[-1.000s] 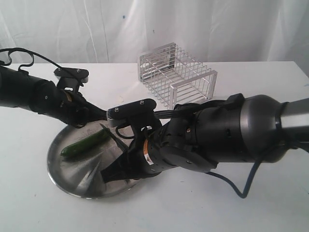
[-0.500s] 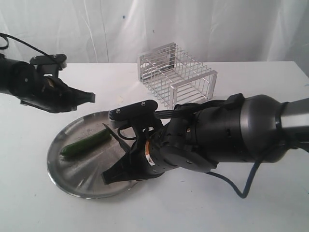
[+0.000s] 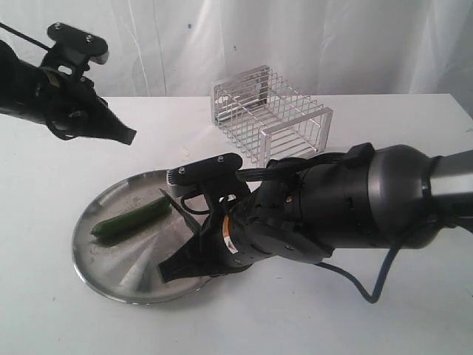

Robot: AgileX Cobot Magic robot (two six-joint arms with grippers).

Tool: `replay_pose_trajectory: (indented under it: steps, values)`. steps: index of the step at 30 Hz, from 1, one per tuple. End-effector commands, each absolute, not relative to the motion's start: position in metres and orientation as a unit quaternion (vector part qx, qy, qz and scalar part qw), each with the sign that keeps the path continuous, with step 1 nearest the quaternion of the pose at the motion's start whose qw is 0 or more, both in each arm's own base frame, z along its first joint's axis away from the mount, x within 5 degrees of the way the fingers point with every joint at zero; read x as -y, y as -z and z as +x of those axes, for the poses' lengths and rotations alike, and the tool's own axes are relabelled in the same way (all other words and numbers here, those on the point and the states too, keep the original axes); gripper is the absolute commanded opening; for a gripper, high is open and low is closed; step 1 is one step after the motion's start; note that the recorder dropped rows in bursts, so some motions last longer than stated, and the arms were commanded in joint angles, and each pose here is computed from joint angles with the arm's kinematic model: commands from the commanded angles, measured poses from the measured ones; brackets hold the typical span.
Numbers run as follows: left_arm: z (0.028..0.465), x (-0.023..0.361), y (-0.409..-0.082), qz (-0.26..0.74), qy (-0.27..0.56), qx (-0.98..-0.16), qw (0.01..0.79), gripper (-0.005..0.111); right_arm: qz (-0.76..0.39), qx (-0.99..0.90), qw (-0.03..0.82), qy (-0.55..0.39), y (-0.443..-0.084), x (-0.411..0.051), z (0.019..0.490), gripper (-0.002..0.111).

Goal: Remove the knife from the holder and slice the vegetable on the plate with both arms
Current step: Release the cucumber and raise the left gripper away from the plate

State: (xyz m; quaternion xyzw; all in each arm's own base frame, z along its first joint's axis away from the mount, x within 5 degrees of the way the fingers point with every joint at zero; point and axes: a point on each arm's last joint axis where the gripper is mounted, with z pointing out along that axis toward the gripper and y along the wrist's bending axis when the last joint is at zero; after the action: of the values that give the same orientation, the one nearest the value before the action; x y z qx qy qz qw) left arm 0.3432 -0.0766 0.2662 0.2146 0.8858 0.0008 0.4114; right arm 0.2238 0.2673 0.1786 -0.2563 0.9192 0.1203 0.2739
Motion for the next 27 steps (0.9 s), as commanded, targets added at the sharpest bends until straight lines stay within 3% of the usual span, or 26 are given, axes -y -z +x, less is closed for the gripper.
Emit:
replay_pose_trajectory:
  steps: [1,5,10,13,16,20,27]
  values:
    - [0.318,0.094,-0.279,0.400,-0.047,-0.841,0.363,0.000,-0.262,-0.916,0.279,-0.122,-0.180,-0.269,0.224,0.000]
    - [0.285,0.115,-0.282,0.445,0.012,-0.849,0.283,0.000,-0.262,-0.915,0.280,-0.124,-0.180,-0.269,0.224,0.000]
    - [0.239,0.142,-0.309,0.369,0.255,-0.865,0.225,0.000,-0.261,-0.915,0.280,-0.125,-0.180,-0.270,0.224,0.000]
    - [0.223,0.152,-0.347,0.337,0.372,-0.813,0.294,0.000,-0.260,-0.915,0.280,-0.126,-0.180,-0.270,0.224,0.000]
    - [0.217,0.145,-0.390,0.239,0.455,-0.758,0.402,0.000,-0.260,-0.915,0.280,-0.126,-0.180,-0.270,0.224,0.000]
    - [0.225,0.113,-0.418,0.115,0.461,-0.729,0.493,0.000,-0.259,-0.916,0.279,-0.125,-0.180,-0.269,0.224,0.000]
    - [0.262,0.065,-0.409,-0.031,0.442,-0.732,0.517,0.000,-0.259,-0.916,0.279,-0.124,-0.180,-0.269,0.224,0.000]
